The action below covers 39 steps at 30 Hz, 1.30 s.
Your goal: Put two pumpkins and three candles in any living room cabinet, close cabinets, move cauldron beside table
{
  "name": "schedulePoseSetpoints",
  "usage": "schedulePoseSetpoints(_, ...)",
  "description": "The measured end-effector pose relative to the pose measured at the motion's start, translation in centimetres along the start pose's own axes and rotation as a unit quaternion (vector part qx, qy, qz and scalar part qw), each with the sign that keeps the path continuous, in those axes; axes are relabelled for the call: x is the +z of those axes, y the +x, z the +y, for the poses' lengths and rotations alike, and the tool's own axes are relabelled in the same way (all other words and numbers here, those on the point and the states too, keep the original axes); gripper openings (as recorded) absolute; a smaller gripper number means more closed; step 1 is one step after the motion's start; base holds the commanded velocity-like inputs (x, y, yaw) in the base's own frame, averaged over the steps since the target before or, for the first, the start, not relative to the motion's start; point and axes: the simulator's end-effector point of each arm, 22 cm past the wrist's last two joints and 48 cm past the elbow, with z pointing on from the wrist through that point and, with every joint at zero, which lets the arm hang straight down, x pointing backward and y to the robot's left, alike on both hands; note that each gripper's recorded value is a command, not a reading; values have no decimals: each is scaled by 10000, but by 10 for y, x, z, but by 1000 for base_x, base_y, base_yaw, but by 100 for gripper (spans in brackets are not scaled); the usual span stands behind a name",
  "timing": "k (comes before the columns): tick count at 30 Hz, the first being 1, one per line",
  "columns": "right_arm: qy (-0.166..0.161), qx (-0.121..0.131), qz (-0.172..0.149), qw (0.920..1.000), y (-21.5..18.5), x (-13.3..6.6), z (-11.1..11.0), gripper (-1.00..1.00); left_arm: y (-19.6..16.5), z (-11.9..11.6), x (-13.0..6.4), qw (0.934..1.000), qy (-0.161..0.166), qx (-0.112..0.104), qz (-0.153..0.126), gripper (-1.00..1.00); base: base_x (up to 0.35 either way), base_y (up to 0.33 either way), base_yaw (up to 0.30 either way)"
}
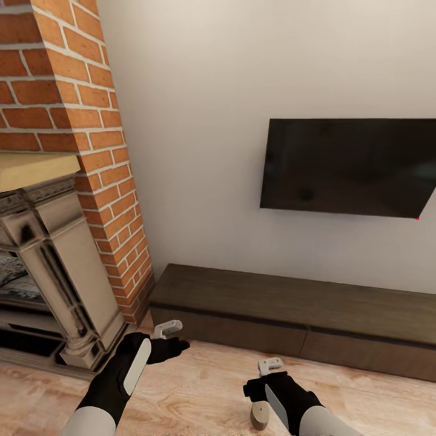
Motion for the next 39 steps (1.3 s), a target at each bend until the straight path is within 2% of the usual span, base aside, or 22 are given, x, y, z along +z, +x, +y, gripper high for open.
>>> schedulePoseSetpoints(8,13,36,33,10000,3,12,-3,100,11,13,13,9997,-186,26,165,100,0,0,83)
schedulePoseSetpoints(10,5,232,55,9997,6,15,-7,100,13,15,16,9996,-201,27,189,100,0,0,78)
schedulePoseSetpoints(13,-27,701,102,9975,11,20,-12,100,18,18,22,9994,-226,16,247,100,0,0,76)
schedulePoseSetpoints(15,-41,895,125,9959,13,24,-14,100,22,20,26,9993,-240,6,290,100,0,0,66)
schedulePoseSetpoints(19,-56,1064,148,9942,17,29,-15,100,26,23,32,9992,-244,3,324,100,0,0,27)
schedulePoseSetpoints(32,-75,1096,152,9938,21,45,-15,100,31,31,47,9990,-300,42,334,100,0,0,2)
schedulePoseSetpoints(39,-49,1113,114,9937,20,53,-19,100,32,45,54,9981,-514,127,330,100,0,0,11)
